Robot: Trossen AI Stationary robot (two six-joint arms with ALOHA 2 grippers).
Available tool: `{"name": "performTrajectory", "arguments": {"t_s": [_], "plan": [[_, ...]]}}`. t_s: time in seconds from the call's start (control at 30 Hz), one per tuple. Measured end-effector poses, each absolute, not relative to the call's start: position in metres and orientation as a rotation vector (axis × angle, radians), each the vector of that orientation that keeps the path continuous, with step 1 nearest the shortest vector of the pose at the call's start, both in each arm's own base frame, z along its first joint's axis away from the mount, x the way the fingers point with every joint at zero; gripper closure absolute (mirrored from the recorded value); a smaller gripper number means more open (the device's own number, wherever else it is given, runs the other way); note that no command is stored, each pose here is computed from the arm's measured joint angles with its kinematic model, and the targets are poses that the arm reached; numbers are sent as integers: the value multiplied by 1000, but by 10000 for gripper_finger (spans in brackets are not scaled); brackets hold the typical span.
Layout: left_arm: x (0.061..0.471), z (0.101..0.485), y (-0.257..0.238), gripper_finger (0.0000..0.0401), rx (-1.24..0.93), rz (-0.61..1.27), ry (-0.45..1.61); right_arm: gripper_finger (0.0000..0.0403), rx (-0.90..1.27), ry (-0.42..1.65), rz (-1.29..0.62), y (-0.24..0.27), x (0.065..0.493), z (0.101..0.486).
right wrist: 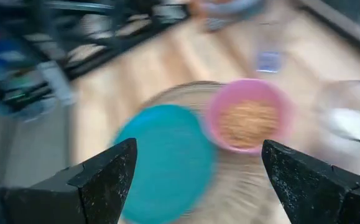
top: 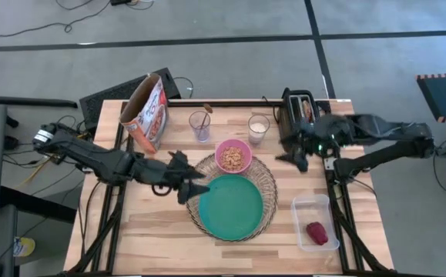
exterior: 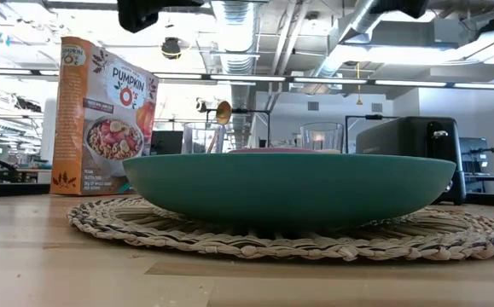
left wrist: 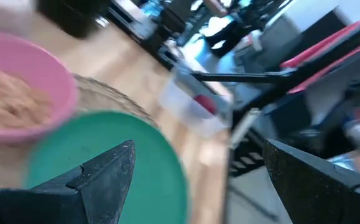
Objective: Arrange a breakfast setting
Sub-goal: Put the bread on the green plate
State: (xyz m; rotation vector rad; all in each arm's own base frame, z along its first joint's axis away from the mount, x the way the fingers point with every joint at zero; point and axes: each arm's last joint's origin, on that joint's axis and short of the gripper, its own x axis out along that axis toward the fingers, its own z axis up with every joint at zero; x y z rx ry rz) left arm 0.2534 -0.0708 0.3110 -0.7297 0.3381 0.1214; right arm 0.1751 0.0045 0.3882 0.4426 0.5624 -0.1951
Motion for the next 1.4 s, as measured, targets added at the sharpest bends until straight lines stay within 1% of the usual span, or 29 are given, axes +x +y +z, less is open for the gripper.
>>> {"name": "performTrajectory", "arguments": {"t_s": [0.13,0.3,0.47,0.63,0.97,1.27,1.4], "plan": [[257,329,-48,65,-637,152,329,35,464,613,-402,-23,171,403],[262,344,-19,65,-539,113,299,55,519,699,-640,-56,160,410],[262,351,11,65,-507,148,269,81,577,793,-830,-87,151,400],[262,351,19,65,-497,172,257,98,589,942,-964,-119,146,383],[262,351,20,65,-464,174,257,129,654,1096,-1088,-175,140,356],[262,351,20,65,-460,196,252,138,758,1206,-1079,-211,138,330],[262,351,20,65,-461,198,253,166,774,1238,-1083,-220,135,323]]}}
